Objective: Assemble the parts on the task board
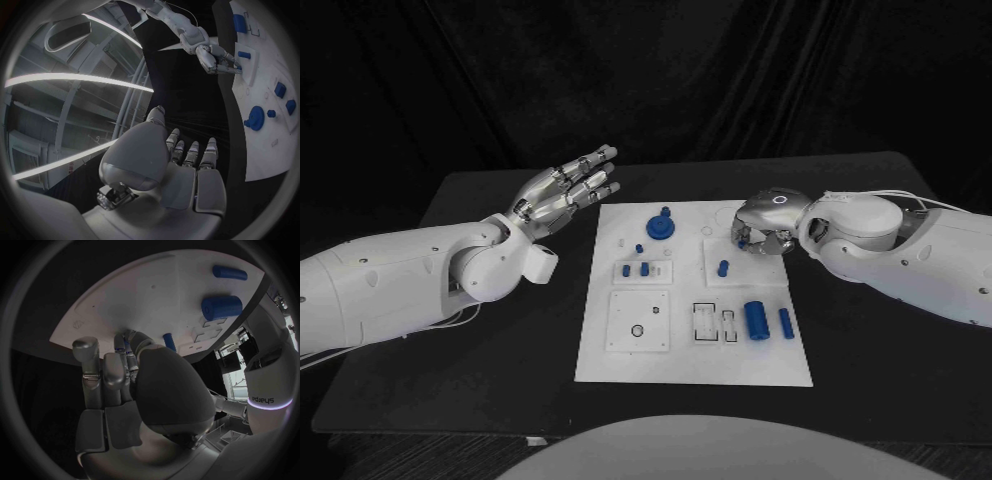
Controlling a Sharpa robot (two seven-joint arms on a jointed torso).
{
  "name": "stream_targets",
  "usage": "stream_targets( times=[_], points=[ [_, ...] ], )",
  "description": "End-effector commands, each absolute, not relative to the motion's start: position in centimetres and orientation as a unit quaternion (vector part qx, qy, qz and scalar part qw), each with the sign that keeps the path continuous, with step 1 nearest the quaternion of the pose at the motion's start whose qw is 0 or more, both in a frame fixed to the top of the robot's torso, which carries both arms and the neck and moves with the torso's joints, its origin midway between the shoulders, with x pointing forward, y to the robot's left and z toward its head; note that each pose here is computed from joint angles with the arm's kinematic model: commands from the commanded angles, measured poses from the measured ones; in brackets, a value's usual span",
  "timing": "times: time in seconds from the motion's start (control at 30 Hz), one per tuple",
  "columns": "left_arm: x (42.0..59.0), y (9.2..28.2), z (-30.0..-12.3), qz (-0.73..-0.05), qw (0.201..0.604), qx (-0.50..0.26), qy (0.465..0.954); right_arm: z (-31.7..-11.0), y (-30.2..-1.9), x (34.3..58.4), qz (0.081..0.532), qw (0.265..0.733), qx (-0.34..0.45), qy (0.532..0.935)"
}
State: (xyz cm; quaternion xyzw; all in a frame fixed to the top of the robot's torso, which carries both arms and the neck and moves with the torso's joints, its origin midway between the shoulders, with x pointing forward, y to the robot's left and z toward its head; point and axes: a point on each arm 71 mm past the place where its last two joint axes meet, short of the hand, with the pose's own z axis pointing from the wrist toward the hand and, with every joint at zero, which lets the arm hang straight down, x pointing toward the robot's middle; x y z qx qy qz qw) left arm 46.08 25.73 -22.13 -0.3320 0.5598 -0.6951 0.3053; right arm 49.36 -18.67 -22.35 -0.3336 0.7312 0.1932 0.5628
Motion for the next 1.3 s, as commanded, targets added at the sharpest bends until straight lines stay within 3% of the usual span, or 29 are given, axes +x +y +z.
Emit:
stream_targets(
  times=[0.03,0.63,1.3],
  points=[
    [46.0,25.6,-22.1,-0.703,0.301,-0.330,0.553,-22.7,-18.6,49.2,0.187,0.566,-0.331,0.731],
    [46.0,25.9,-22.2,-0.696,0.300,-0.334,0.560,-22.0,-18.9,48.7,0.195,0.589,-0.321,0.716],
    [46.1,25.8,-22.5,-0.690,0.296,-0.337,0.569,-19.3,-18.9,48.1,0.201,0.609,-0.309,0.702]
  ],
)
